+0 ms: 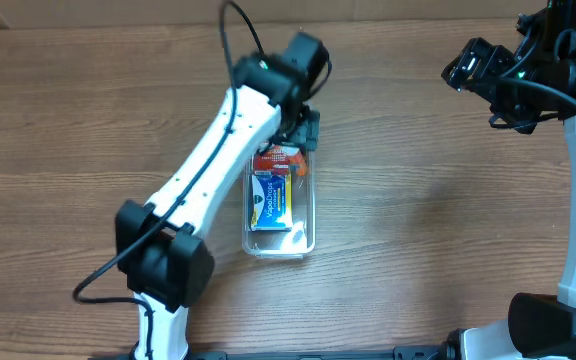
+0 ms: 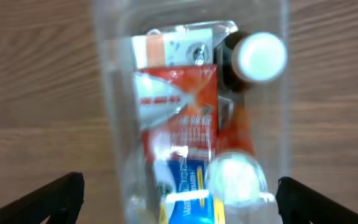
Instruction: Pack container
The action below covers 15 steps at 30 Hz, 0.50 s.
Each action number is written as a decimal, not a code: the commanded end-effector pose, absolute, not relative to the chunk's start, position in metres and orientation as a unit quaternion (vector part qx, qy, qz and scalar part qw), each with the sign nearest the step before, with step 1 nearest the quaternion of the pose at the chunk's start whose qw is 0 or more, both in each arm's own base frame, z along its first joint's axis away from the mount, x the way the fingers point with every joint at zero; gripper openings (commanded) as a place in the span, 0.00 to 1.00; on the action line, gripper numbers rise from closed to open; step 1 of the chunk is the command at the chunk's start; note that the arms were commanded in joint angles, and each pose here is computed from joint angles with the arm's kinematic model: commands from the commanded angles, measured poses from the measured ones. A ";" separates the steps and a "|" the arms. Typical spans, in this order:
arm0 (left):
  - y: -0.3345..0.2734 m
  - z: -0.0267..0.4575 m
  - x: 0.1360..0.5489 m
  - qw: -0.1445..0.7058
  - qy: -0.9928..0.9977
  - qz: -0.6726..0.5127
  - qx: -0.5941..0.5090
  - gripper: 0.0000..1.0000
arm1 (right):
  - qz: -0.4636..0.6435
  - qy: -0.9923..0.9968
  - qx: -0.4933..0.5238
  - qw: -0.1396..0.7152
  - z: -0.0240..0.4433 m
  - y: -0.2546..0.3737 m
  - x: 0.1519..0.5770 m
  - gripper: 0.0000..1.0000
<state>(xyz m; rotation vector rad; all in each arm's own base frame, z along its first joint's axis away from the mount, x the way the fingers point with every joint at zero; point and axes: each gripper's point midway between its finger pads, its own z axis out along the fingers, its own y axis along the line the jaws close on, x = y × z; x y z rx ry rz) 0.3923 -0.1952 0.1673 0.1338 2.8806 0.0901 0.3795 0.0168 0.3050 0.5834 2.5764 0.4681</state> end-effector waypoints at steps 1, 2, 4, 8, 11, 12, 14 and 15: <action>-0.176 0.276 0.382 0.225 0.974 -0.007 0.032 1.00 | 0.172 0.934 0.210 0.233 0.308 0.017 0.380 1.00; -0.155 0.302 0.368 0.249 0.968 0.012 0.021 1.00 | 0.173 0.934 0.210 0.232 0.308 0.017 0.380 1.00; -0.119 0.328 0.335 0.254 0.966 0.039 0.000 1.00 | 0.172 0.934 0.210 0.233 0.308 0.017 0.380 1.00; -0.080 0.368 0.275 0.302 0.953 0.033 -0.017 1.00 | 0.172 0.934 0.210 0.233 0.308 0.017 0.380 1.00; -0.045 0.381 0.222 0.343 0.938 0.025 -0.044 1.00 | 0.173 0.934 0.210 0.233 0.309 0.017 0.380 1.00; -0.028 0.377 0.198 0.356 0.932 0.026 -0.068 1.00 | 0.173 0.934 0.210 0.233 0.309 0.017 0.380 1.00; -0.010 0.359 0.165 0.360 0.929 0.015 -0.088 1.00 | 0.172 0.934 0.210 0.233 0.308 0.017 0.380 1.00; -0.007 0.351 0.154 0.366 0.923 -0.004 -0.115 1.00 | 0.173 0.934 0.210 0.233 0.309 0.017 0.380 1.00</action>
